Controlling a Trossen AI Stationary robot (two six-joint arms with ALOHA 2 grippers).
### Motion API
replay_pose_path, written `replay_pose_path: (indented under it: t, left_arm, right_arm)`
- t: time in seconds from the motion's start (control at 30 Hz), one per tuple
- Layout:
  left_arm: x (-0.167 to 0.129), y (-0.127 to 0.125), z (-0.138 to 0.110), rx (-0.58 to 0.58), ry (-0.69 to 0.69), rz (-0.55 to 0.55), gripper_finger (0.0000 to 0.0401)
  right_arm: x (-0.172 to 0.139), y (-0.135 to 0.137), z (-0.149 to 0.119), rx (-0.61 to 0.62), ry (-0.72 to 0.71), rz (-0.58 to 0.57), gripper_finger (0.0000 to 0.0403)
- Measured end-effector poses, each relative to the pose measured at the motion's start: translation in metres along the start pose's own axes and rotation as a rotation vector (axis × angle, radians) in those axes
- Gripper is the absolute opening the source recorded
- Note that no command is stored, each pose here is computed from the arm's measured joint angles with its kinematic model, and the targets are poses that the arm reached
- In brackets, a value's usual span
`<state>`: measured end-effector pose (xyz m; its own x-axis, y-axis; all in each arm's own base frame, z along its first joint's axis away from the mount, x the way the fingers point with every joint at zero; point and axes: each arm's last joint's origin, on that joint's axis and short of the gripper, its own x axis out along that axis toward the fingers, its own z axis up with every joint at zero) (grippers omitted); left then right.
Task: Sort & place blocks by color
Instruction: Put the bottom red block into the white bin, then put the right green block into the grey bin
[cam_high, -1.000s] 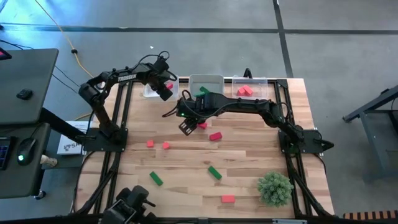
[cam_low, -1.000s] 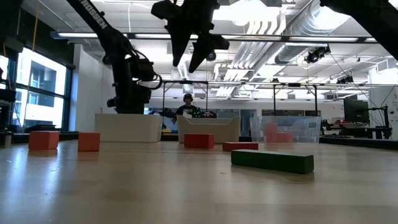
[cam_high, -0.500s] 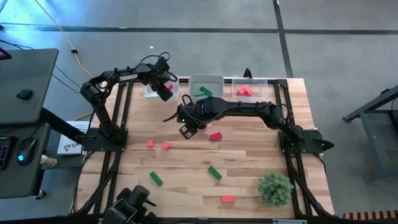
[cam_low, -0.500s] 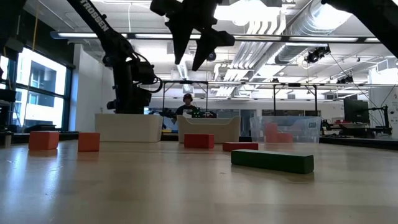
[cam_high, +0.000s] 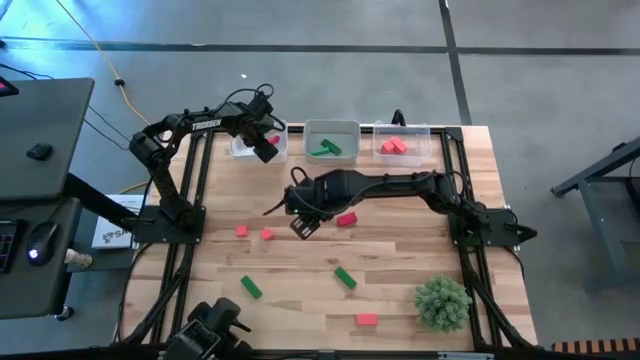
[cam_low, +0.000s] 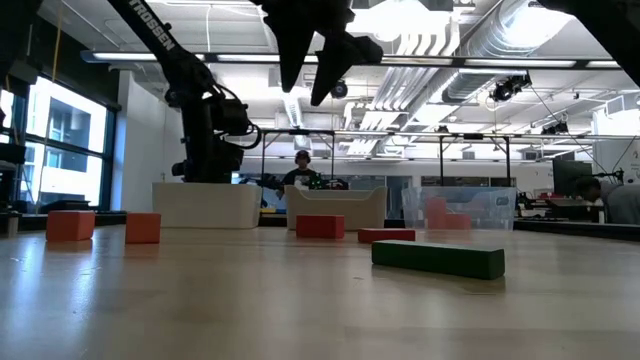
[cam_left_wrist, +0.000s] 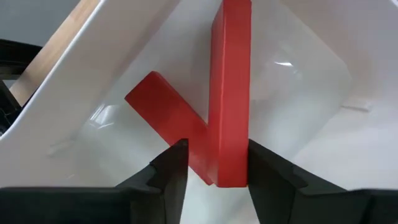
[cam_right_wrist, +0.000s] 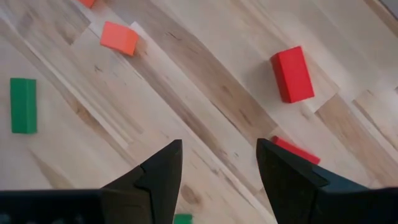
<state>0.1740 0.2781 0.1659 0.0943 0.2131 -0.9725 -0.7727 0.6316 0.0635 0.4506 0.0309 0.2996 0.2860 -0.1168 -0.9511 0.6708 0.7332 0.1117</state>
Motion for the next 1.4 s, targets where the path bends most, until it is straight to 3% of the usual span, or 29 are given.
replay_pose_path:
  t: [0.33,0.83,1.07,1.4]
  left_arm:
    - [-0.008,0.001,0.003,0.001,0.031,-0.004,0.0192]
    - [-0.054,0.000,0.027,0.014,0.039,-0.011,0.0195]
    - [-0.083,-0.020,0.024,0.042,-0.045,-0.121,0.0195]
    - [-0.146,-0.057,0.002,0.091,-0.205,-0.164,0.0195]
  right_arm:
    - [-0.002,0.007,-0.010,0.033,0.018,-0.008,0.0195]
    - [-0.005,0.013,-0.031,-0.007,0.107,-0.045,0.0195]
    - [-0.008,0.014,-0.042,-0.107,0.123,-0.115,0.0195]
    - [0.011,0.018,-0.061,-0.272,0.190,-0.165,0.0195]
